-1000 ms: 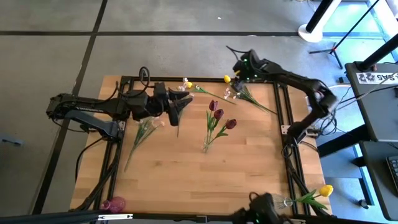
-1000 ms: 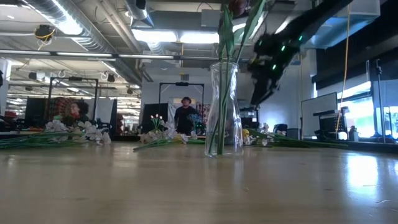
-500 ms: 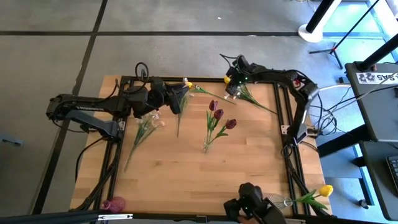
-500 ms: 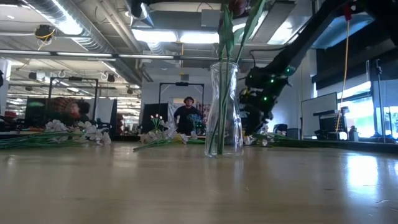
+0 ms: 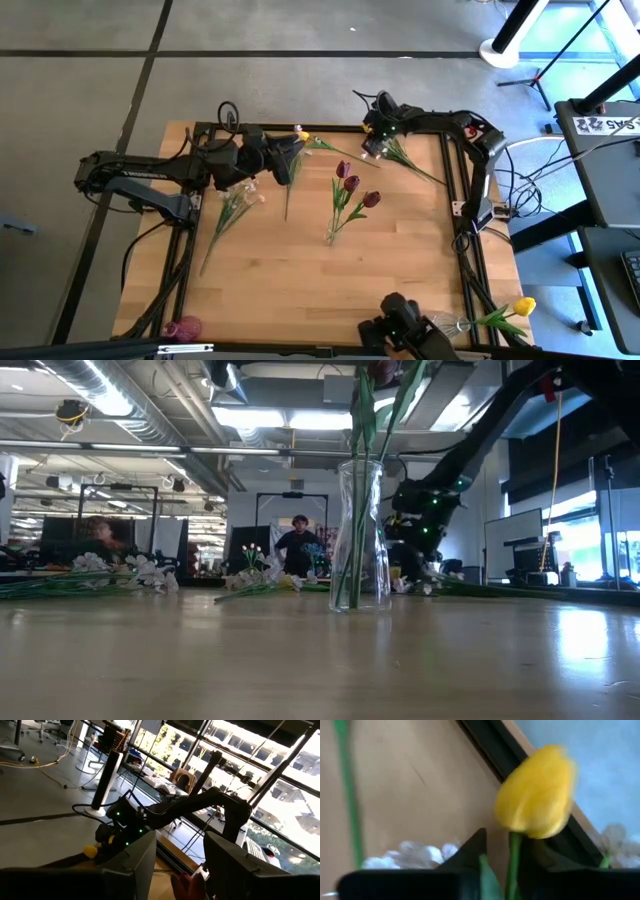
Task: Sort flowers into vase by color
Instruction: Put the right yellow tulip into the bottom transparent vase
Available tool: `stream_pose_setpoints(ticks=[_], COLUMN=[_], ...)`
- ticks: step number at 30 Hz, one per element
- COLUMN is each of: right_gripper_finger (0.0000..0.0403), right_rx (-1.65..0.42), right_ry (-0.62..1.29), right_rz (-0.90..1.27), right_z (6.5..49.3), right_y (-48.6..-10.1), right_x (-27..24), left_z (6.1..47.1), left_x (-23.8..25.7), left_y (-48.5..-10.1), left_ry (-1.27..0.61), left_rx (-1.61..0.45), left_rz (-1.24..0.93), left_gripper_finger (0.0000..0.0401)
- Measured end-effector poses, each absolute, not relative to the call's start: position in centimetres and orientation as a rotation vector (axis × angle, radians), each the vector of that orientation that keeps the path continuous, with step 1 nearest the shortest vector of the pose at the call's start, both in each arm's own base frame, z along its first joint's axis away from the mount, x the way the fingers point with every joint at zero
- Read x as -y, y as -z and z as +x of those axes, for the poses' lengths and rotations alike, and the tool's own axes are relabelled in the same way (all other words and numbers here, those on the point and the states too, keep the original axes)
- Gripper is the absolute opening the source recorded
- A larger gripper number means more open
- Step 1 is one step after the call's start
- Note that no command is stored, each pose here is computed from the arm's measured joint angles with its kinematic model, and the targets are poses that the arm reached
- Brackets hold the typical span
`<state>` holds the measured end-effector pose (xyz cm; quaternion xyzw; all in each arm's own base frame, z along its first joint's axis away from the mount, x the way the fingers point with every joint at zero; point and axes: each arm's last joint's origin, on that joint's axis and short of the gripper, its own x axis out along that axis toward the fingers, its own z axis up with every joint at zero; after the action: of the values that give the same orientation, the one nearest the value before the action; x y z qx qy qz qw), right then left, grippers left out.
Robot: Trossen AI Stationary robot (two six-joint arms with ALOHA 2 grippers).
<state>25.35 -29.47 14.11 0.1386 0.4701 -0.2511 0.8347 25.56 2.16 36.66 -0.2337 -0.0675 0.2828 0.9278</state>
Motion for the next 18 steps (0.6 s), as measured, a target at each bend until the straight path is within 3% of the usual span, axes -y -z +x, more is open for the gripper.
stream_pose_setpoints(ticks=[6, 18], right_gripper_finger=[0.0008, 0.0009], right_rx=[-0.857, -0.431], right_ry=[0.458, 0.322], right_rz=[0.288, 0.181], right_z=[26.1, 24.6], right_y=[-17.6, -32.4], right_x=[29.6, 25.6], left_z=[25.7, 24.9], left_x=[-1.1, 1.8], left_y=[-36.6, -37.4], left_ry=[-0.483, -0.192], left_rx=[0.109, 0.059], left_rz=[-0.477, -0.438], left_gripper_finger=[0.0160, 0.0160])
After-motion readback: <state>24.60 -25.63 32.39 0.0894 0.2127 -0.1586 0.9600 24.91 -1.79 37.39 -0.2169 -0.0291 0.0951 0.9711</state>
